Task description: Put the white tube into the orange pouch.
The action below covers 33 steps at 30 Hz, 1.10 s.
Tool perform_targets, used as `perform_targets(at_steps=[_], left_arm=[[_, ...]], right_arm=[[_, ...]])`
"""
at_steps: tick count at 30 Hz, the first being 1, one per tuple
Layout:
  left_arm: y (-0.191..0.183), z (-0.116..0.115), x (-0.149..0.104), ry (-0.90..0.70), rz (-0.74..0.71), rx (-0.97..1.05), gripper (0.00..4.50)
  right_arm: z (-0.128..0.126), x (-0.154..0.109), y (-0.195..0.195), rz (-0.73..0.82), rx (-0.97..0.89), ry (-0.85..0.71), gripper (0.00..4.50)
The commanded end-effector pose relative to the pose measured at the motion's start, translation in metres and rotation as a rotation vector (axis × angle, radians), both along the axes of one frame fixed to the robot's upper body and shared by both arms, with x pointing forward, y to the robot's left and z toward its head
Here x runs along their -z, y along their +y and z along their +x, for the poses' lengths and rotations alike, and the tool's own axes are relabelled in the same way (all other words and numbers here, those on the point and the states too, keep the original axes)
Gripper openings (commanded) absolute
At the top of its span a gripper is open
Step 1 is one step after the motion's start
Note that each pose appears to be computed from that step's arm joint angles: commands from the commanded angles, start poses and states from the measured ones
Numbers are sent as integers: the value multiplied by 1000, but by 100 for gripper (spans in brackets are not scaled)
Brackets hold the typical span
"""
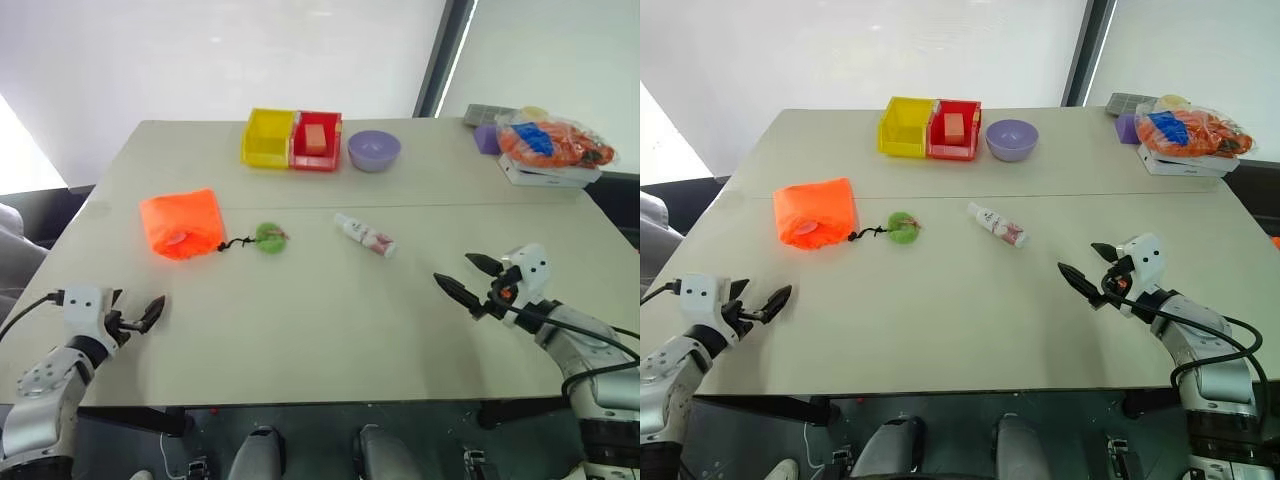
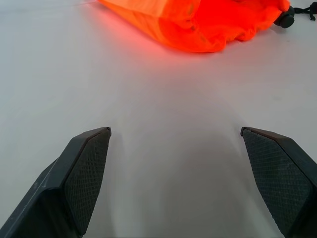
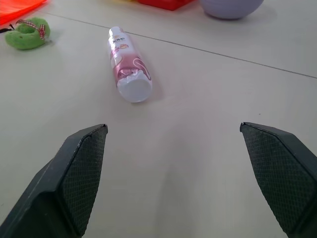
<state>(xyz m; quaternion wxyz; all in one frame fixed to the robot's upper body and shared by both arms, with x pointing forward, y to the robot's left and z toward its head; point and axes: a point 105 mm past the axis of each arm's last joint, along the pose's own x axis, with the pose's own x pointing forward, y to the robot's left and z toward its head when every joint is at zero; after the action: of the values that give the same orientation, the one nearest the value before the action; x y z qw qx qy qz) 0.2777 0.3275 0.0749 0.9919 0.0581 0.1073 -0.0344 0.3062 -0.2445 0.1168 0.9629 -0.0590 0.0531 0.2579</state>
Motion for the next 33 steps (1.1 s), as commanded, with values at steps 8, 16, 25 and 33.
perform_targets(at_steps=[8, 16, 25, 33], left_arm=[[-3, 9, -22, -81, 11, 8, 450], [-35, 29, -56, -182, 207, 122, 450], [-43, 81, -82, -241, 730, 85, 450], [-47, 113, -72, -198, 849, 119, 450]], right_arm=[[5, -8, 2, 0, 16, -47, 445], [9, -18, 26, 50, -47, -72, 445], [-10, -20, 82, 89, -220, -64, 445], [-21, -29, 127, 122, -351, -90, 445]])
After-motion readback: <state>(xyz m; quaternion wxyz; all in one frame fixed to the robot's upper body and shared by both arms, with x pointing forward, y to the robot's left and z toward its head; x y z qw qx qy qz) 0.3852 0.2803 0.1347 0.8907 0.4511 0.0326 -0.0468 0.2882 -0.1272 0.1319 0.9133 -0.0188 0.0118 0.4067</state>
